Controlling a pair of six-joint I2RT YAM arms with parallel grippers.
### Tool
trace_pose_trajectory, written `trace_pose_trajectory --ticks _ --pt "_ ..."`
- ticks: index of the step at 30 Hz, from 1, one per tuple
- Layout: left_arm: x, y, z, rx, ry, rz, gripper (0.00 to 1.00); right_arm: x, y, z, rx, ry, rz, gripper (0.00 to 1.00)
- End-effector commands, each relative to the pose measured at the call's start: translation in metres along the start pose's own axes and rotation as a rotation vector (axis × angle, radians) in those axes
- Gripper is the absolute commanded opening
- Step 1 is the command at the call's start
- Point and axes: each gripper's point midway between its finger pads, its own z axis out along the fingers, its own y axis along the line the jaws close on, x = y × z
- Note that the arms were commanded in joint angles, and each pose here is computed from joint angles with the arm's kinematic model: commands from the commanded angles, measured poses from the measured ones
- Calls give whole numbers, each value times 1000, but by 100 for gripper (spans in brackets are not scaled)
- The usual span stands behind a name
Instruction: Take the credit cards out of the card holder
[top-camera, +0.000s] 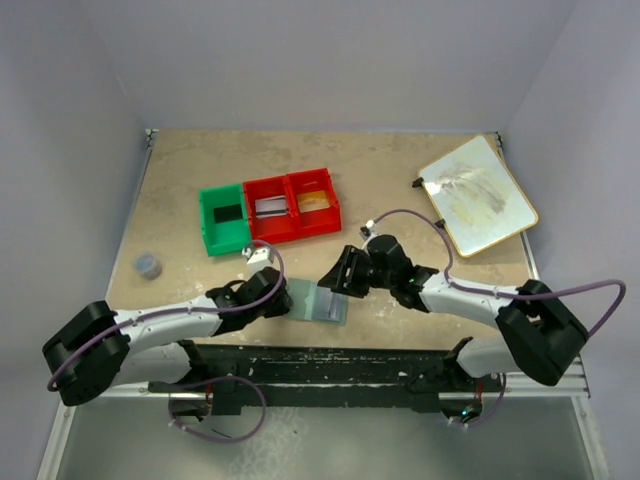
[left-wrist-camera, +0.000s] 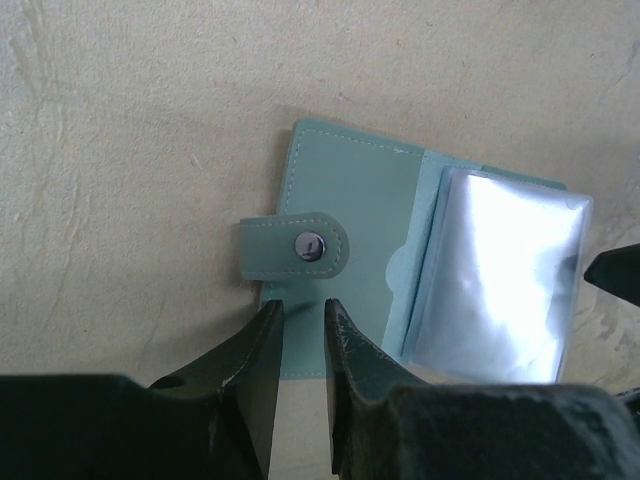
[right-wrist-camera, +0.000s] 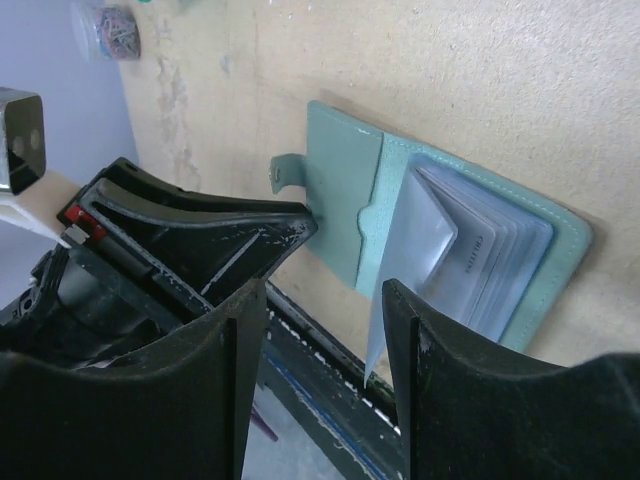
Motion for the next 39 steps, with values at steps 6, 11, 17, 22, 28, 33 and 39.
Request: trace_pose_trajectory --ticks 6,11,17,22,28,33,39 --pt "-9 -14 -2 6 2 2 21 -8 30 8 -51 -6 3 53" --pt "-11 -16 -2 2 -1 1 21 -16 23 -15 57 -48 1 57" --pt "-7 -15 2 0 15 14 21 0 3 -23 95 -21 58 57" --pt "-4 -15 3 3 23 18 21 11 -6 -16 89 18 82 56" --pt "-4 -18 4 10 30 28 21 5 15 2 -9 28 50 55" --pt "-5 -18 4 3 32 49 21 -2 35 17 -80 41 26 55" --pt "-14 -12 -3 -18 -15 35 21 -7 58 37 -148 78 -47 55"
